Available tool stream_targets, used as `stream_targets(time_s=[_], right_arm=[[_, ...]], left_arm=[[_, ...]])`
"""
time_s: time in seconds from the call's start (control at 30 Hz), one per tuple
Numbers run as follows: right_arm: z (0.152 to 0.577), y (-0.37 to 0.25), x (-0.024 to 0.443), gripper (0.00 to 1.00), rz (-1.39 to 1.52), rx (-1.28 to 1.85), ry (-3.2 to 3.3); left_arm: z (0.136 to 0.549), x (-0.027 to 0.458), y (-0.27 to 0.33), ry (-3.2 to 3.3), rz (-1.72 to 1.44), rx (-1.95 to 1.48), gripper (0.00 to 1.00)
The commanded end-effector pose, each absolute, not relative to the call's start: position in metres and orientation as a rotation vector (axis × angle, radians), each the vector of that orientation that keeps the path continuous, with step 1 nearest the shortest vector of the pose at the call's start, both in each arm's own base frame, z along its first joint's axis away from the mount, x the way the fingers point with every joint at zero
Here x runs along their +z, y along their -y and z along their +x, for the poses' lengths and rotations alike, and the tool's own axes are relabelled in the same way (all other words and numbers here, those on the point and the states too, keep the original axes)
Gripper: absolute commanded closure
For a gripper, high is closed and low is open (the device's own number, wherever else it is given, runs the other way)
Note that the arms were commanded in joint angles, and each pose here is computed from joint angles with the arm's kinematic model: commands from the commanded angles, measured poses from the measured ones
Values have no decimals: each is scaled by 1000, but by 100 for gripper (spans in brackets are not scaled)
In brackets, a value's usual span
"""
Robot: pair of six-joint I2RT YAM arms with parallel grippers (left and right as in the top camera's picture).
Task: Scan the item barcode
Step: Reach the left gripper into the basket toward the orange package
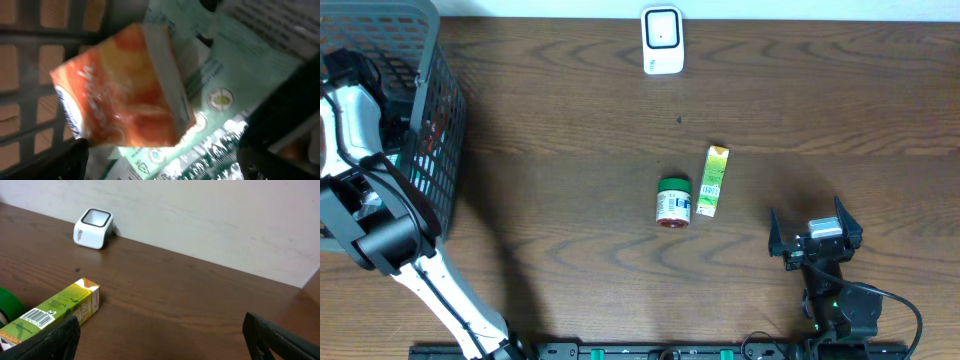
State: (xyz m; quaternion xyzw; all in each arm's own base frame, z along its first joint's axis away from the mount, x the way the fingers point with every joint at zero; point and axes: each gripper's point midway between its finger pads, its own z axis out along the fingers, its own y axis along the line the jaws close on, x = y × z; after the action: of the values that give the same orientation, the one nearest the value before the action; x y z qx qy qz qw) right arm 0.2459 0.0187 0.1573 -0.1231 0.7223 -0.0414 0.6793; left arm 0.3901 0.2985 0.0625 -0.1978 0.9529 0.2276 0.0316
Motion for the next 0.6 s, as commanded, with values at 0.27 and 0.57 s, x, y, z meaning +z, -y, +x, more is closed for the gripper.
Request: stream_targets(time_s=[0.27,0.57], right_arm=[[246,-18,157,1,-265,-83,-1624],[246,-18,157,1,-265,-83,-1624]], left_arm=[[395,61,-312,-2907,-529,796,5],[401,59,-315,-2874,-529,805,5]])
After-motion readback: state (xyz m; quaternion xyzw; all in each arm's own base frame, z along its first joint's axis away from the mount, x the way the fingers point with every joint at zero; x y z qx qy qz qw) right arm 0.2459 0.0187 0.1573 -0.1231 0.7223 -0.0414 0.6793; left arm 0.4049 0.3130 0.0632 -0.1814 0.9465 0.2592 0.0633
